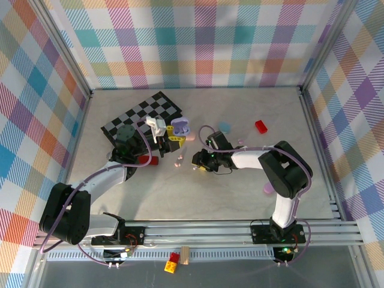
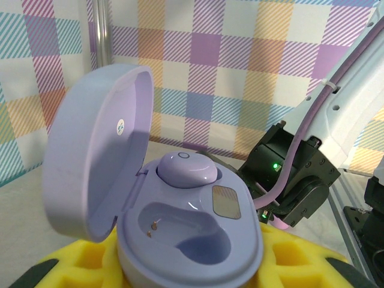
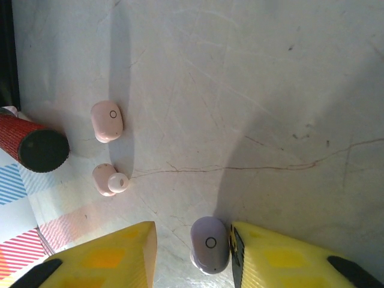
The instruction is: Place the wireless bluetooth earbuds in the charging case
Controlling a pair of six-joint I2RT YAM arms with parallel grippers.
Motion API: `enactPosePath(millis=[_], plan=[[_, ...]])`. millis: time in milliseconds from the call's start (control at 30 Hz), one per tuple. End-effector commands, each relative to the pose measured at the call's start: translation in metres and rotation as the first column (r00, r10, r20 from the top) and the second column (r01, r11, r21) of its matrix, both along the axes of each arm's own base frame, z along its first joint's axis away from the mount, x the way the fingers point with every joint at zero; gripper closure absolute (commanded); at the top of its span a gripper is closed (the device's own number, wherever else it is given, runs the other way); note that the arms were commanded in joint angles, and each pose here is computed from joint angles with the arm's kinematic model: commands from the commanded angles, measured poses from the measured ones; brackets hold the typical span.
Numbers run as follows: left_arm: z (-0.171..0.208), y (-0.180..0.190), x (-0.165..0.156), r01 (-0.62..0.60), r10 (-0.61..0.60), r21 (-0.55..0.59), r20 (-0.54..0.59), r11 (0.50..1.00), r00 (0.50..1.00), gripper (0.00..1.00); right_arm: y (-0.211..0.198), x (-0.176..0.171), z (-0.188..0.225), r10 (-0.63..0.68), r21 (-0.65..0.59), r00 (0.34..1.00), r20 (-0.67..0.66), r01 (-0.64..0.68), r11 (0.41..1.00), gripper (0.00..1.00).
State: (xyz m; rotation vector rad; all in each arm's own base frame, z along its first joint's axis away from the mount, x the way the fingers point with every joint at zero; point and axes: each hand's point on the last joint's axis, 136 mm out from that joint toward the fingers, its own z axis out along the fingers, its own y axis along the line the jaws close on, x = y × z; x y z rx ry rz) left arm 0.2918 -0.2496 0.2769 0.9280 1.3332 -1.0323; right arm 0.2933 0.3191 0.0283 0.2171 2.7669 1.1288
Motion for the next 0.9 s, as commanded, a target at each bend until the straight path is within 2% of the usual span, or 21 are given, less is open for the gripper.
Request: enactPosePath(millis=[0,167,533,700,867], plan=[[0.009,0.003,-0.006,0.016,-0.016,-0.009,0.045,1.0,0.999,0.69,0.01,0.001,0.003,0.018,0.026,1.0,-0.002,-0.018,1.0,0.64],[0.008,0.003,-0.005,0.013,-0.013,-0.003,0.04,1.0,0.999,0.69,0.009,0.001,-0.001,0.017,0.018,1.0,-0.013,-0.017,1.0,0.67],[0.007,0.003,-0.005,0.005,-0.006,0.011,0.044,1.0,0.999,0.69,0.007,0.0,-0.008,0.009,-0.005,0.999,-0.035,-0.009,1.0,0.78],[0.005,0.004,-0.003,-0.011,0.01,0.015,0.044,1.0,0.999,0.69,0.004,0.001,-0.003,0.016,-0.018,1.0,-0.009,-0.016,1.0,0.81],[0.0,0.005,0.0,-0.037,0.035,0.034,0.039,0.999,0.999,0.69,-0.006,0.007,0.013,0.006,-0.057,0.997,0.073,-0.002,0.998,0.82]])
